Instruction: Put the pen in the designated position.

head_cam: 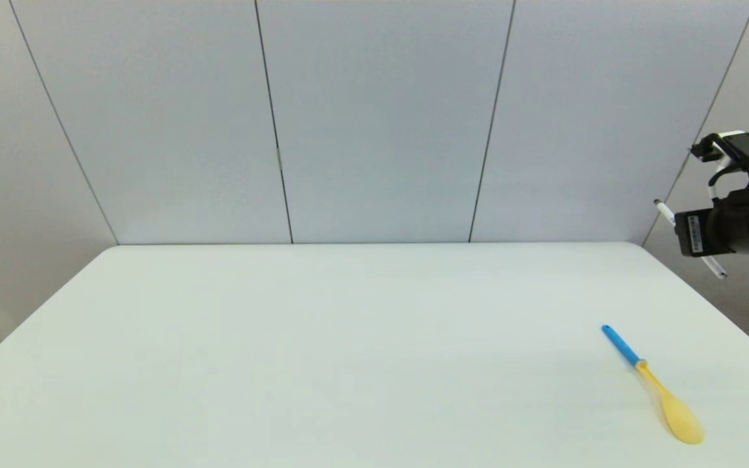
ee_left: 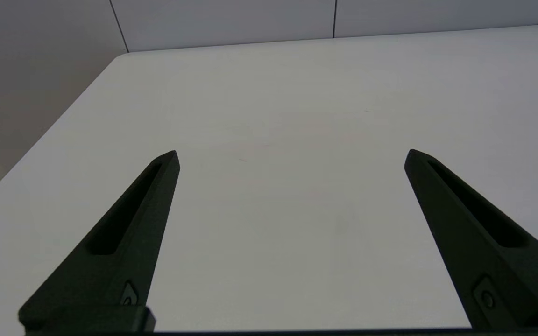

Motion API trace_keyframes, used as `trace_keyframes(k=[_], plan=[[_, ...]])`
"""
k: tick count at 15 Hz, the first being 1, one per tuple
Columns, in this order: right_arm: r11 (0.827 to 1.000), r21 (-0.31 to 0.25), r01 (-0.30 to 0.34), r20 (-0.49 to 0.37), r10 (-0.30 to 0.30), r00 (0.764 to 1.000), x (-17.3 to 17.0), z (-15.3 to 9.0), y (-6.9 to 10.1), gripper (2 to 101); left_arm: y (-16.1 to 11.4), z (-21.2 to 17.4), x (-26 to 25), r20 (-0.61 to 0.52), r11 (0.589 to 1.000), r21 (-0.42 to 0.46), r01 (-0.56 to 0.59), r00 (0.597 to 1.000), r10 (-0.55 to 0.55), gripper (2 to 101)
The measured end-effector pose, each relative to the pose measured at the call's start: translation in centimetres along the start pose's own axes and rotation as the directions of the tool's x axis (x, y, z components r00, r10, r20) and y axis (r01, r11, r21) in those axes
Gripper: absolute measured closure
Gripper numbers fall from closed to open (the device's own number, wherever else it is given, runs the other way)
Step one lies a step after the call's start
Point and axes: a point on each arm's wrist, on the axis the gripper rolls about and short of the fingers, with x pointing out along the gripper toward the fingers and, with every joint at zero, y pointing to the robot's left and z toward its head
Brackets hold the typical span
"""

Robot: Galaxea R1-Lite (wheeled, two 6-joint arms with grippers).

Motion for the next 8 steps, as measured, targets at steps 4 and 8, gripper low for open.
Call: trace_keyframes(k=[4,8], plan=[[0.992,-0.122,-0.018,-0.022,0.015,1.0,0.4,-1.1,-2.1,98.7,0.0,0.0,0.0,0.0,1.0,0.0,0.0,1.0,0.0,5.3],[0.993,-0.121,-0.007,-0.069,-0.001,0.998,0.9,-2.4,-2.9,98.7,0.0,0.0,0.0,0.0,1.0,0.0,0.0,1.0,0.0,5.3]])
